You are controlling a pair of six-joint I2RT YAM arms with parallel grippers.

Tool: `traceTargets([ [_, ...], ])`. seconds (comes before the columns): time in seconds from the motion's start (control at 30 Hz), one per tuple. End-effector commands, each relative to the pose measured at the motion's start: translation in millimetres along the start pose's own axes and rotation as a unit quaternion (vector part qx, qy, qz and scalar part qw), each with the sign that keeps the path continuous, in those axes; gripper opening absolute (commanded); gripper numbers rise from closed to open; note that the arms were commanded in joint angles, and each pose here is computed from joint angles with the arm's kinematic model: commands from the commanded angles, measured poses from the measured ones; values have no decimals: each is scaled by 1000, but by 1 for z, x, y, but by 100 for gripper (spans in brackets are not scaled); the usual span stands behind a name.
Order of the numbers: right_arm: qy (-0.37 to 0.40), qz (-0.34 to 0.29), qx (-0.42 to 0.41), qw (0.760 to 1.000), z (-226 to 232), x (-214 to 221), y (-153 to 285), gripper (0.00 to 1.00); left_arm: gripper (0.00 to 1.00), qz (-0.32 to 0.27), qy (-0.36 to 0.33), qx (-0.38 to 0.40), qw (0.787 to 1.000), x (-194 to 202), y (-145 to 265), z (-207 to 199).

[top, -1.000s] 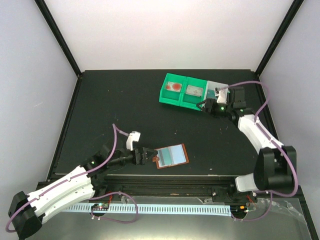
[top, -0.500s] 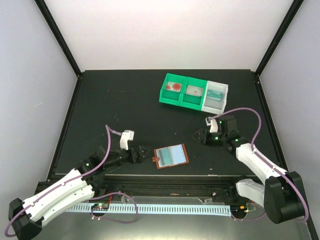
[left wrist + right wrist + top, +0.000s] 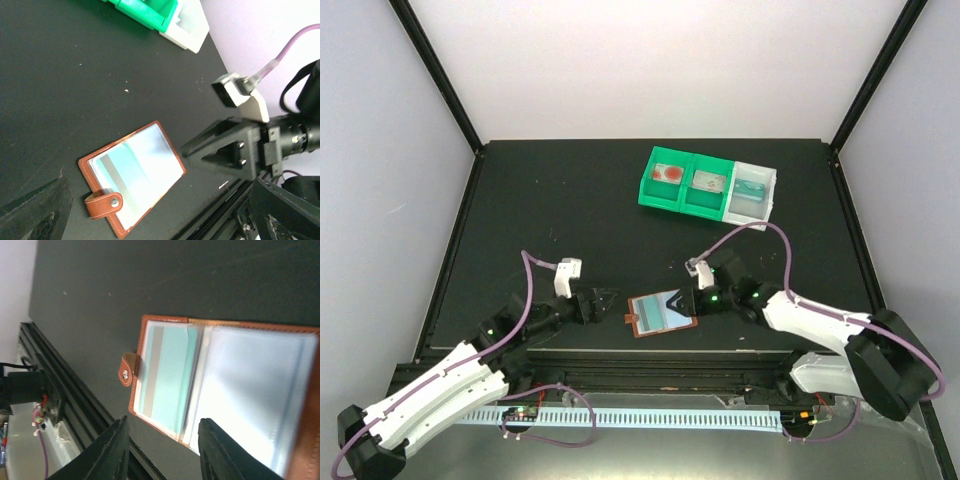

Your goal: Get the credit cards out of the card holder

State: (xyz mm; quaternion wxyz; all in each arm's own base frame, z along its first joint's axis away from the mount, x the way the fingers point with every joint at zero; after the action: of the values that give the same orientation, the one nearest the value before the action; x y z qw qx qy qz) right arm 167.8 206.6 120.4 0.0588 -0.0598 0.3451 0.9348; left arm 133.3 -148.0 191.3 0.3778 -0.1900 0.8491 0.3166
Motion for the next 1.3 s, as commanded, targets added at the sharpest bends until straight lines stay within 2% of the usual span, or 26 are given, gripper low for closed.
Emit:
traceTargets([
  [0.0,28,-38,20,999,21,-5,-13,38,99,-23,27,1,999,-2,0,2],
  [0.17,42,-40,64,996,18,-4,-32,35,98,-13,32,26,999,-2,-3,-3],
  [0.33,46,-15,90,995,13,-3,-54,31,97,7,36,24,999,5,-6,-1],
  [0.53,44,22,104,993,7,11,-77,23,95,24,28,63,997,12,-11,-6],
  [0.8,41,9,84,996,24,12,-87,1,94,43,48,64,996,25,-21,1],
  [1.07,3,-1,36,999,15,20,-88,1,94,60,83,73,992,33,-41,5],
  [1.27,9,-6,45,999,4,23,-89,1,98,71,82,91,990,34,-56,3],
])
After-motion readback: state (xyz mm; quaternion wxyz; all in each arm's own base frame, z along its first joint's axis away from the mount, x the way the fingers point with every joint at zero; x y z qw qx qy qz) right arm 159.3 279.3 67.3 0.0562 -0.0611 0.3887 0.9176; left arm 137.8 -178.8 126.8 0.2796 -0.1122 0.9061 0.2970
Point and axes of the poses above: each gripper's point midway between its finger pads, its own y axis back along the fingers, its own z axis along the line the jaws close on, x = y × z, the point moved 7 cm from there along y, back along the fingers, and after that the axes turned 15 degrees about -y, right-handed, at the moved point
